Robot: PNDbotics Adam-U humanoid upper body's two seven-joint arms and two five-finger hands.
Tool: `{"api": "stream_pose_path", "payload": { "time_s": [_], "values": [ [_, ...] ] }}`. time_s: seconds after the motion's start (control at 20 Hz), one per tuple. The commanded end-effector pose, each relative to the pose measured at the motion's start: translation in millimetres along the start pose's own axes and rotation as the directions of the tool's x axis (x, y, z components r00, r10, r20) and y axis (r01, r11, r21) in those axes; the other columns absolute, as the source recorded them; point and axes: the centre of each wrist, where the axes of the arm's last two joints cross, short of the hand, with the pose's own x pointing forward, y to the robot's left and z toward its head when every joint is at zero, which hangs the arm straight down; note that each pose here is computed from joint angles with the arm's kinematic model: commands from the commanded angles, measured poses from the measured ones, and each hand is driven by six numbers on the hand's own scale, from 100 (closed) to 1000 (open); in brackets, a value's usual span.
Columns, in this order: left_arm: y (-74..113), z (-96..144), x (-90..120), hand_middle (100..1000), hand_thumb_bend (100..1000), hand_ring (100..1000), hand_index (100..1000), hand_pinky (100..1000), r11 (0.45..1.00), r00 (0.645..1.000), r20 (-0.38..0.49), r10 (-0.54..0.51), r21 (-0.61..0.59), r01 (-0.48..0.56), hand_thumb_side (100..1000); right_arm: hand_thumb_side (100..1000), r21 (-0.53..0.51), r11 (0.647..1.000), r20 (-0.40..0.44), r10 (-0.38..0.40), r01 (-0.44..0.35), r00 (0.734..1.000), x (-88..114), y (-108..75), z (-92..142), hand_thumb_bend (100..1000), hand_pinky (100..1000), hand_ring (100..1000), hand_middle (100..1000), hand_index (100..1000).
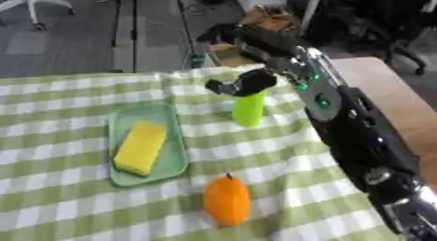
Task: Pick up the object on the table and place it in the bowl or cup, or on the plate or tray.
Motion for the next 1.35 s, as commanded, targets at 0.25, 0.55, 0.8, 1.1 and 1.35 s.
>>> {"api": "stream_pose_path", "payload": {
  "time_s": [0.25, 0.55, 0.8, 1.1, 1.35],
  "values": [
    [5.5, -0.1, 3.4, 774, 378, 722, 867, 811, 0.993, 1.000, 0.006, -0.001, 0.120, 0.000, 1000, 389, -0.448, 0.889, -0.145, -0.184, 0.101, 0.972, 6.1, -33.3, 27.4, 306, 715, 731, 775, 911],
    [4.4, 3.1, 2.1, 767, 358, 715, 863, 808, 0.984, 1.000, -0.023, 0.006, 0.177, -0.001, 1000, 423, -0.564, 0.814, -0.196, -0.295, 0.139, 0.935, 12.6, -33.1, 47.2, 255, 690, 728, 779, 912],
    [3.3, 3.8, 2.2, 764, 347, 711, 862, 806, 0.981, 0.999, -0.040, 0.012, 0.194, -0.004, 1000, 437, -0.553, 0.818, -0.236, -0.339, 0.162, 0.911, 8.2, -31.1, 63.0, 228, 684, 726, 783, 916],
    [4.0, 4.8, 1.5, 764, 341, 710, 862, 806, 0.982, 0.999, -0.051, 0.010, 0.191, 0.000, 1000, 450, -0.536, 0.826, -0.275, -0.365, 0.173, 0.889, 2.6, -28.5, 77.2, 213, 677, 721, 780, 915],
    [5.3, 5.7, 0.7, 763, 329, 708, 859, 805, 0.981, 0.998, -0.067, 0.001, 0.193, 0.012, 1000, 448, -0.536, 0.824, -0.291, -0.383, 0.183, 0.877, 0.2, -27.1, 82.4, 211, 676, 720, 779, 916]
  ]
}}
